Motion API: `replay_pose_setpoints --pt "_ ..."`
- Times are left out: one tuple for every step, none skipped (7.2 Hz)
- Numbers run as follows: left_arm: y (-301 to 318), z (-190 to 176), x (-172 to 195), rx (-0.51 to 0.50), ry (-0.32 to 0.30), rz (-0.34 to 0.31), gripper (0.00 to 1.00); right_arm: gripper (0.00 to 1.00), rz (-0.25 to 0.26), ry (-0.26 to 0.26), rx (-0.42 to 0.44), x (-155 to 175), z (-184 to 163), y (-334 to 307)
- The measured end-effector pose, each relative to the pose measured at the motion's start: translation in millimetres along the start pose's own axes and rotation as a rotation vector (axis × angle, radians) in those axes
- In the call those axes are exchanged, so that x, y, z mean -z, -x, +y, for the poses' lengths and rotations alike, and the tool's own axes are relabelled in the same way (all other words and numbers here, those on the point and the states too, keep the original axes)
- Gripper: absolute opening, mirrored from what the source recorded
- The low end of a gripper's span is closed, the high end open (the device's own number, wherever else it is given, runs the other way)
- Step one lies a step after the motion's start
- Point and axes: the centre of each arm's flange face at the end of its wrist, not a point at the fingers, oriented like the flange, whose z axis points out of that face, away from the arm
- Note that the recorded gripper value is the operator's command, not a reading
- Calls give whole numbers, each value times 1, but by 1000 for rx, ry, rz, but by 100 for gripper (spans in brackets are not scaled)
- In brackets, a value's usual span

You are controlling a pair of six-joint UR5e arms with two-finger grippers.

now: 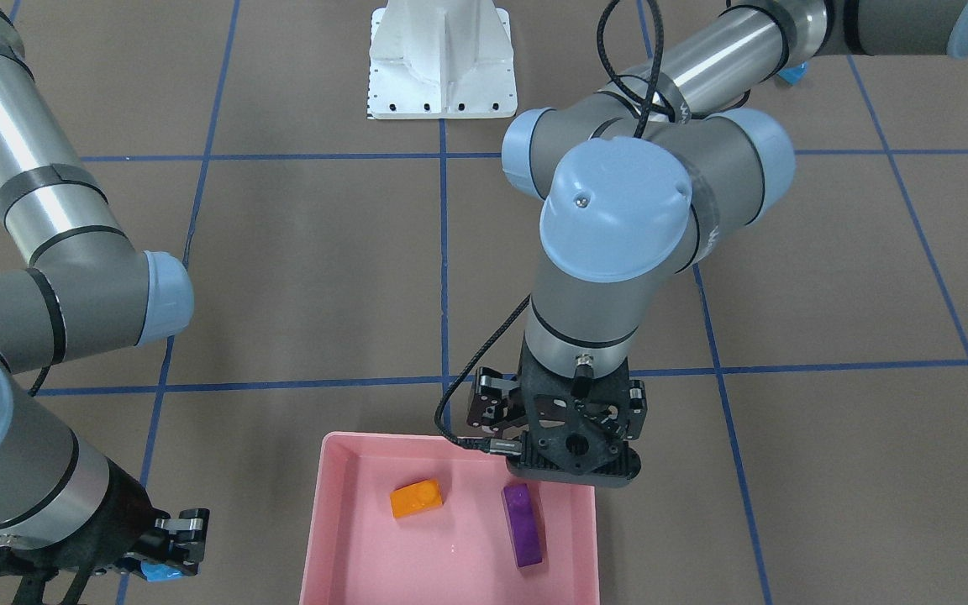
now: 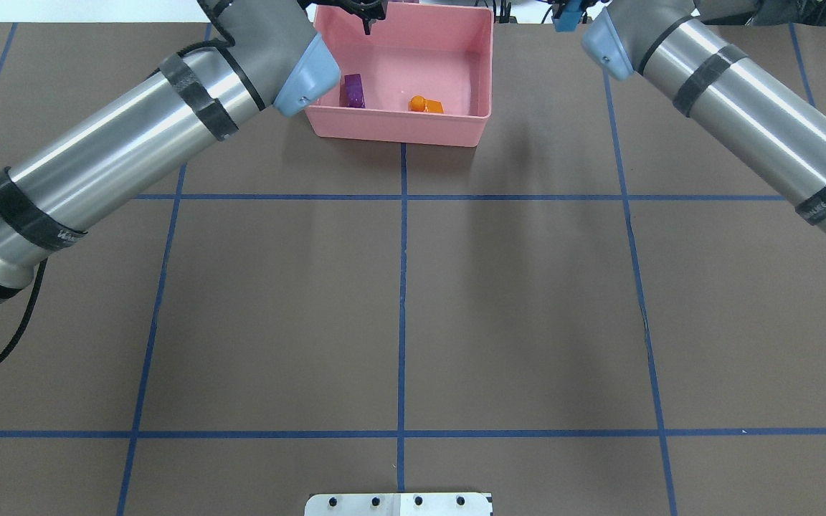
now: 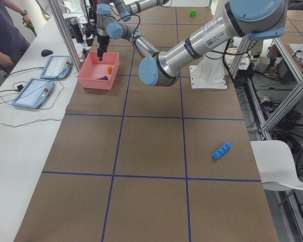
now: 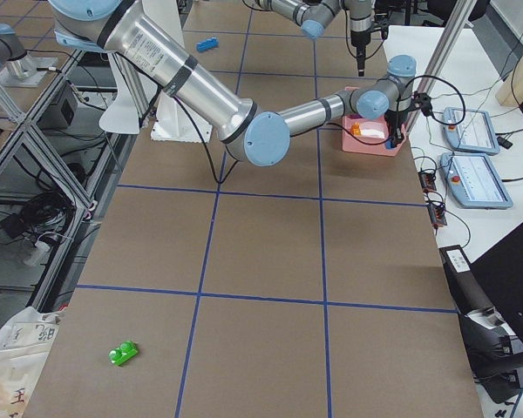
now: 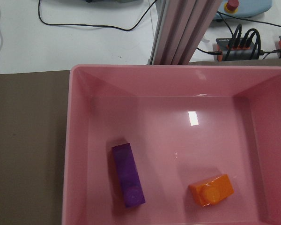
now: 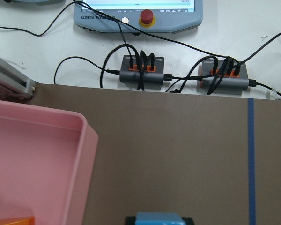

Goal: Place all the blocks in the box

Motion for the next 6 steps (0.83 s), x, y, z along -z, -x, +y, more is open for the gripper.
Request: replay_pose_setpoints --pt "30 17 13 -69 44 -51 100 0 -16 -8 -30 13 -5 25" --pt "74 47 9 -131 74 -79 100 0 -23 -23 -44 20 -6 51" --pt "128 87 -1 -181 95 -98 100 0 -11 -50 -39 19 -4 79" --pt "180 129 -7 -202 113 -114 100 0 5 -84 -17 10 -1 106" --pt "222 173 -8 -204 128 -126 100 0 10 -125 12 -6 5 125" --pt "256 211 -3 -194 139 -137 100 0 9 -162 38 -27 14 137"
